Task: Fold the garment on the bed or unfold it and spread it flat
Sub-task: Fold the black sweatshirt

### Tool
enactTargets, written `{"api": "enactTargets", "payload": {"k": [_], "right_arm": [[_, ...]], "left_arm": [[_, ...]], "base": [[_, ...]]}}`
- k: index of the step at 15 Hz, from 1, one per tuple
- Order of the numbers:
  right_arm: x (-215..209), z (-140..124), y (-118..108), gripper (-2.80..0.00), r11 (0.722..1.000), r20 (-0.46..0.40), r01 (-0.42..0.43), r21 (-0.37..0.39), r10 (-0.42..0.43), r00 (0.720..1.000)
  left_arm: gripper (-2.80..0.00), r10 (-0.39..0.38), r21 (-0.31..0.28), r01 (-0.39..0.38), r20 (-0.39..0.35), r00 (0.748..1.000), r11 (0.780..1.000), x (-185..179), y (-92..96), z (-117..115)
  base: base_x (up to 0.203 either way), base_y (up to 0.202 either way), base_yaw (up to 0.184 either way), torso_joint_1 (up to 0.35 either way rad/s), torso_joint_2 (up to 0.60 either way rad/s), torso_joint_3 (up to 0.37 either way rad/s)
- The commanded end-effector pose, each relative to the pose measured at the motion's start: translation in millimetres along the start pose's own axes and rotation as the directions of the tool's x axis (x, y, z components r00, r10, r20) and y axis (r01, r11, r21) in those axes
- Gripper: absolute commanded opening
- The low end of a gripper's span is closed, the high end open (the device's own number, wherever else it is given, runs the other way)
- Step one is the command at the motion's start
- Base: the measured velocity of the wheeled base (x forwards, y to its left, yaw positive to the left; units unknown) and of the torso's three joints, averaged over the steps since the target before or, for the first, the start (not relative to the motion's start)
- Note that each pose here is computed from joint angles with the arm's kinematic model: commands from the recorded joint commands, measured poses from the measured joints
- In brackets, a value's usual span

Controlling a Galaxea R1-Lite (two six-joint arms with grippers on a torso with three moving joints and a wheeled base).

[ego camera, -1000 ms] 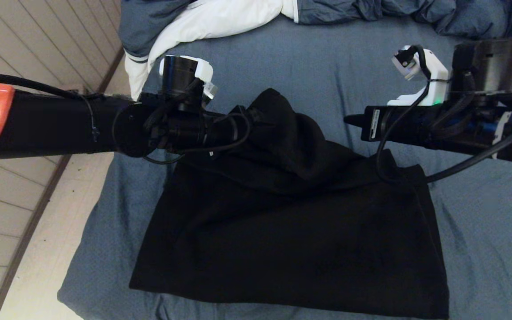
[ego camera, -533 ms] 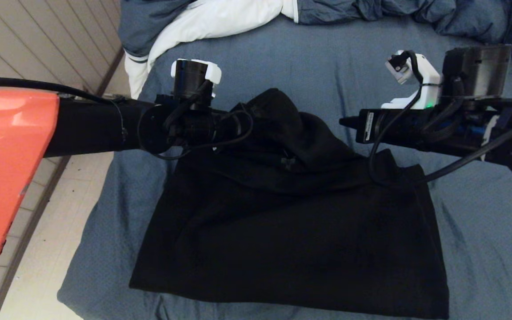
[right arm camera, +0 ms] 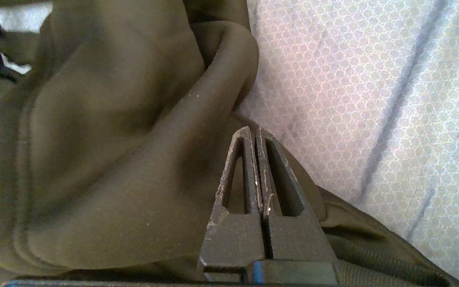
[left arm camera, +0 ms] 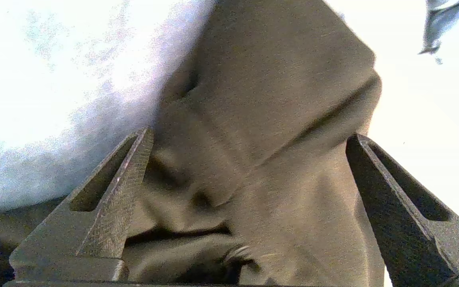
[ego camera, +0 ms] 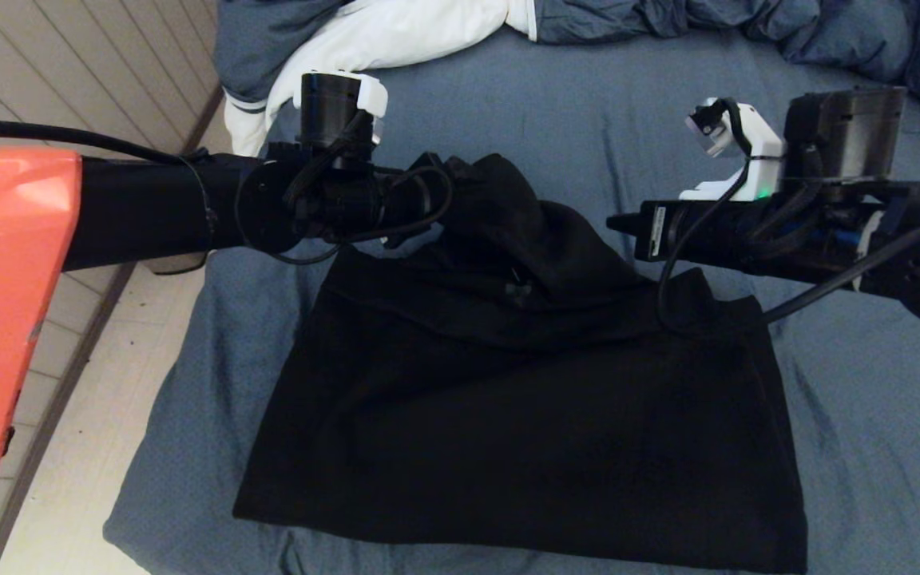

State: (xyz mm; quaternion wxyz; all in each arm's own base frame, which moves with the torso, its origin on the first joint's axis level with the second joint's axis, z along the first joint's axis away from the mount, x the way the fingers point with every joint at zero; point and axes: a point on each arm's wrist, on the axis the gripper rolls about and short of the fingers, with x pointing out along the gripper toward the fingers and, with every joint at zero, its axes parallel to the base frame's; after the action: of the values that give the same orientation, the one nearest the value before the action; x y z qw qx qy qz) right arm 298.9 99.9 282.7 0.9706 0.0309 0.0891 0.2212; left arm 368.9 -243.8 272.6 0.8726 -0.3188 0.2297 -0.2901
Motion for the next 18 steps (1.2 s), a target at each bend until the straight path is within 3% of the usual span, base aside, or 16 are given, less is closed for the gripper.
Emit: {"api": "enactTargets", "payload": {"k": [1, 8, 12, 18], "right_arm": [[-1.4, 1.2, 0.5, -2.80, 1.000, 0.006, -0.003, -0.001, 0.003, 1.000], [-1.7, 1.6, 0.5, -2.80, 1.000, 0.014, -0.002, -0.002, 0.002, 1.000], [-1.4, 1.9, 0.0, -2.80, 1.000, 0.016, -0.001, -0.002, 0.001, 1.000], [-3.1, 3.7, -0.1, -2.80, 1.000, 0.023, -0.001, -0.003, 0.001, 1.000]], "left_arm": [[-2.80, 0.006, -0.004, -0.006, -0.014, 1.000, 1.000, 6.5, 2.1, -4.3], [-2.80, 0.007, -0.005, -0.007, -0.021, 1.000, 1.000, 6.4, 1.9, -5.2], [-2.80, -0.011, -0.010, 0.011, -0.032, 0.999, 1.000, -12.6, -15.2, -6.6], [-2.80, -0.007, 0.006, 0.008, -0.126, 0.992, 1.000, -52.7, -48.6, -37.8]], "base": [[0.000, 0.000, 0.000, 0.000, 0.00, 0.000], [0.000, 0.000, 0.000, 0.000, 0.00, 0.000], [0.000, 0.000, 0.000, 0.000, 0.00, 0.000], [0.000, 0.000, 0.000, 0.000, 0.00, 0.000]]}}
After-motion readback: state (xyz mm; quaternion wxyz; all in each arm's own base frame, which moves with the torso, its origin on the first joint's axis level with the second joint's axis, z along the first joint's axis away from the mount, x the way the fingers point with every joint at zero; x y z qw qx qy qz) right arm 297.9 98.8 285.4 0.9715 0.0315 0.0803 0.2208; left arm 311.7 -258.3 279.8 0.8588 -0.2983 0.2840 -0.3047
